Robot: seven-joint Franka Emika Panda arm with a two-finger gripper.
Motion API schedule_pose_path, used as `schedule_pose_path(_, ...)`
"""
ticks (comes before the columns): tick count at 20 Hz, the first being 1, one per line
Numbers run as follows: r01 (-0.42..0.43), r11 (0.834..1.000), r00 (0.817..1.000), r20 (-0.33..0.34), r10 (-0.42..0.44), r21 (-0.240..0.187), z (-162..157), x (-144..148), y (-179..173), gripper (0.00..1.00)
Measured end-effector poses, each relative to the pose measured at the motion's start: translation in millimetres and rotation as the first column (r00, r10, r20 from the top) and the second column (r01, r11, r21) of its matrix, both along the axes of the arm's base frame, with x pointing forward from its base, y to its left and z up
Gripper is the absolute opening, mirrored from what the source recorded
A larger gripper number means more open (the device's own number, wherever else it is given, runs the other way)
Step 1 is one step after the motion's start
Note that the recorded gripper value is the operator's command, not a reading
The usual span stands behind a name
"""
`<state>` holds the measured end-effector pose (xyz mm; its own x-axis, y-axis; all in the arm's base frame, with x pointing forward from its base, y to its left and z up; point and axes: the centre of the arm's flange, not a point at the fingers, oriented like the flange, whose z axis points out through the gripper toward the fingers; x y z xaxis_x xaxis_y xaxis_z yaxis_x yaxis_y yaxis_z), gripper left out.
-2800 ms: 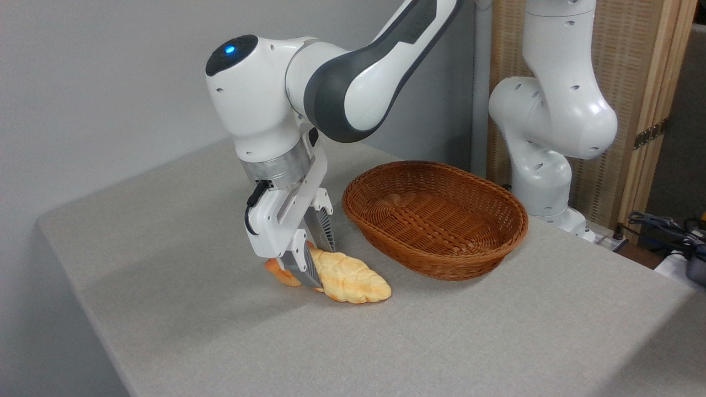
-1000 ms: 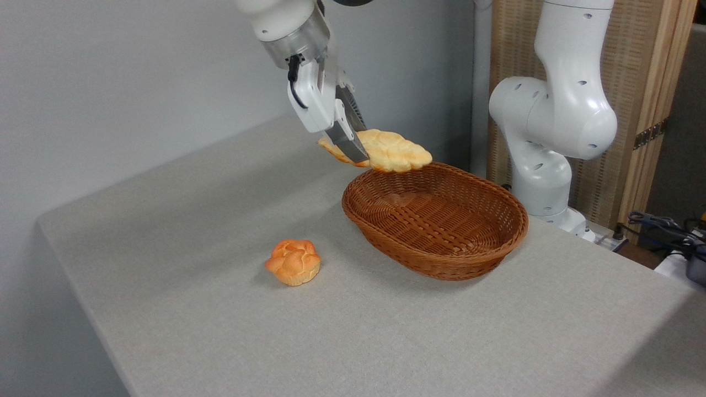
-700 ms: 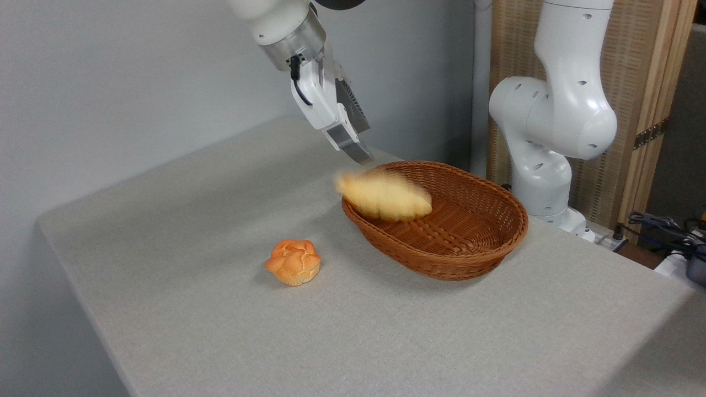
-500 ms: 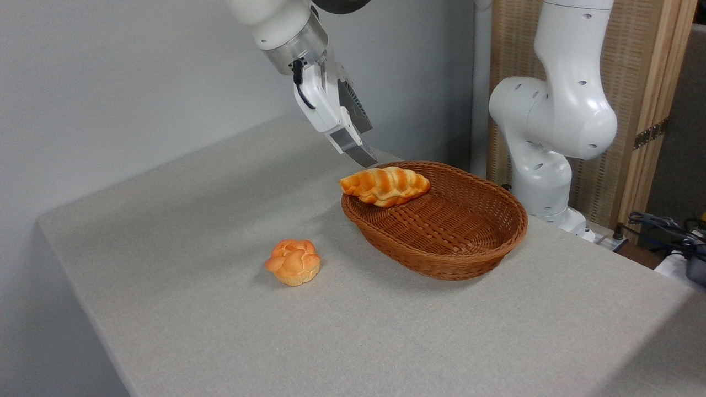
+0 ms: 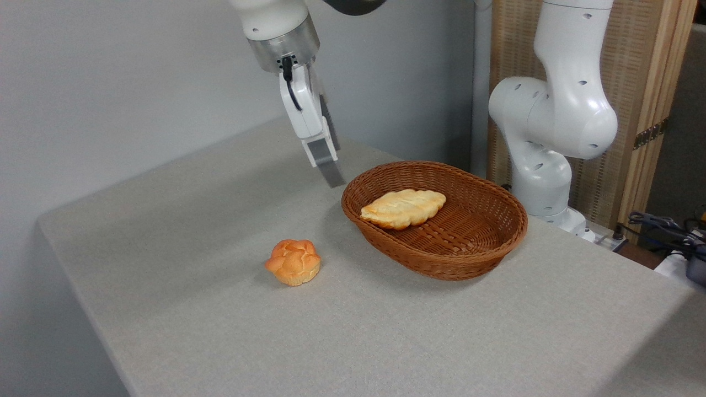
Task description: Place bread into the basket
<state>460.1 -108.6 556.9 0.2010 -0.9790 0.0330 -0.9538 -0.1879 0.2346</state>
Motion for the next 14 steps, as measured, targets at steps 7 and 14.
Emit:
schedule_pose_path(7,-0.18,0.983,0.968,0.173,0.182,-0.031,10,34,43,1.0)
schedule_pose_path(14,-0.465,0.884,0.866,0.228,0.445,0.044,-13,62,41,1.0)
